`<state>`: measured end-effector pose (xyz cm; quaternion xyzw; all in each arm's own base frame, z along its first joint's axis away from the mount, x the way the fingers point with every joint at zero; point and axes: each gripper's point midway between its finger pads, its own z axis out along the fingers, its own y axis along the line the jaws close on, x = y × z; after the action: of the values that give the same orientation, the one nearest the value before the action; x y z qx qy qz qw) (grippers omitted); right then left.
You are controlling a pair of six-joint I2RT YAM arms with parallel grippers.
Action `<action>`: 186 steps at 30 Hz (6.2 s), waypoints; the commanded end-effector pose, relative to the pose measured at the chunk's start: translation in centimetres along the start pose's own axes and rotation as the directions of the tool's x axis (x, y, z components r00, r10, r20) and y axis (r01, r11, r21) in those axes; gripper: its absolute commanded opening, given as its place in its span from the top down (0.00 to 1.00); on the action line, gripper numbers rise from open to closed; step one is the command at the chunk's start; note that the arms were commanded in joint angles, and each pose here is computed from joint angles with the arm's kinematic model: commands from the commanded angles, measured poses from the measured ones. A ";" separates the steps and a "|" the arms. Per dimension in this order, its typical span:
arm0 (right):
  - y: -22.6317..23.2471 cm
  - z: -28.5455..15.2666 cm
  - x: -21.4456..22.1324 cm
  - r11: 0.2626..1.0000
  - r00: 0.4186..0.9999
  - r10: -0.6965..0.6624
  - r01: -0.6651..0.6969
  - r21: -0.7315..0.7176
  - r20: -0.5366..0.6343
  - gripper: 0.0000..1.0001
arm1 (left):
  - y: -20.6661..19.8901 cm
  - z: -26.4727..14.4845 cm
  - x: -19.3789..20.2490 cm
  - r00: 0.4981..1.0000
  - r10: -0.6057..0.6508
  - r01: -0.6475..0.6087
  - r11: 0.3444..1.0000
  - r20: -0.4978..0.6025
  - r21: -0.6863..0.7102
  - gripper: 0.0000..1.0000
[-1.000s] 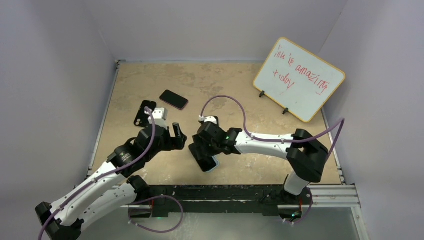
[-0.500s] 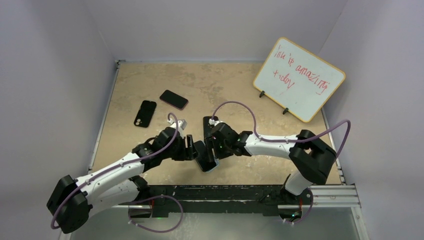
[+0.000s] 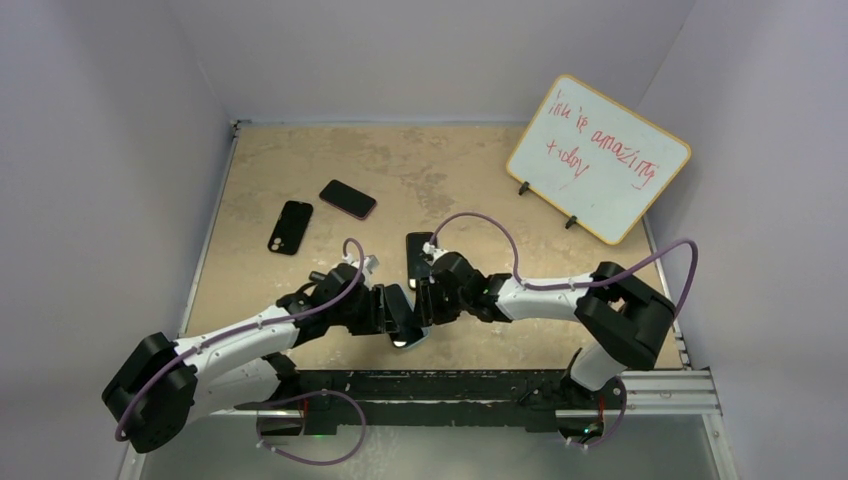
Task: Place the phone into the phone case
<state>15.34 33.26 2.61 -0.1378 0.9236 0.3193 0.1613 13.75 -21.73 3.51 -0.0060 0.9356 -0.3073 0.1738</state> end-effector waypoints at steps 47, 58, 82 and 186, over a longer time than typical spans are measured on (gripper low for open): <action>1.9 0.0 -2.5 0.982 0.974 0.148 -0.125 -0.142 0.170 0.56 | 3.1 -2.8 -6.5 0.988 -0.044 0.059 0.993 0.146 -0.098 0.51; 1.6 1.7 -1.8 0.980 0.985 0.143 -0.127 -0.154 0.099 0.56 | 4.9 -1.8 -5.7 0.989 -0.077 0.097 0.983 0.125 -0.158 0.61; 5.8 1.5 -2.5 0.913 0.978 0.198 -0.161 -0.375 0.063 0.57 | 3.0 -0.6 -3.7 0.986 -0.155 0.155 0.988 0.062 0.007 0.85; 18.7 -25.1 -8.6 0.395 0.918 0.100 0.318 -0.862 0.385 0.98 | -19.3 -24.2 -10.6 0.839 -0.054 -0.416 0.578 0.542 0.702 0.74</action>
<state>12.18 33.25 32.54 -0.1734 0.5784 0.7588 0.2442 13.53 -22.27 34.44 0.0789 0.6238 -0.6634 0.4058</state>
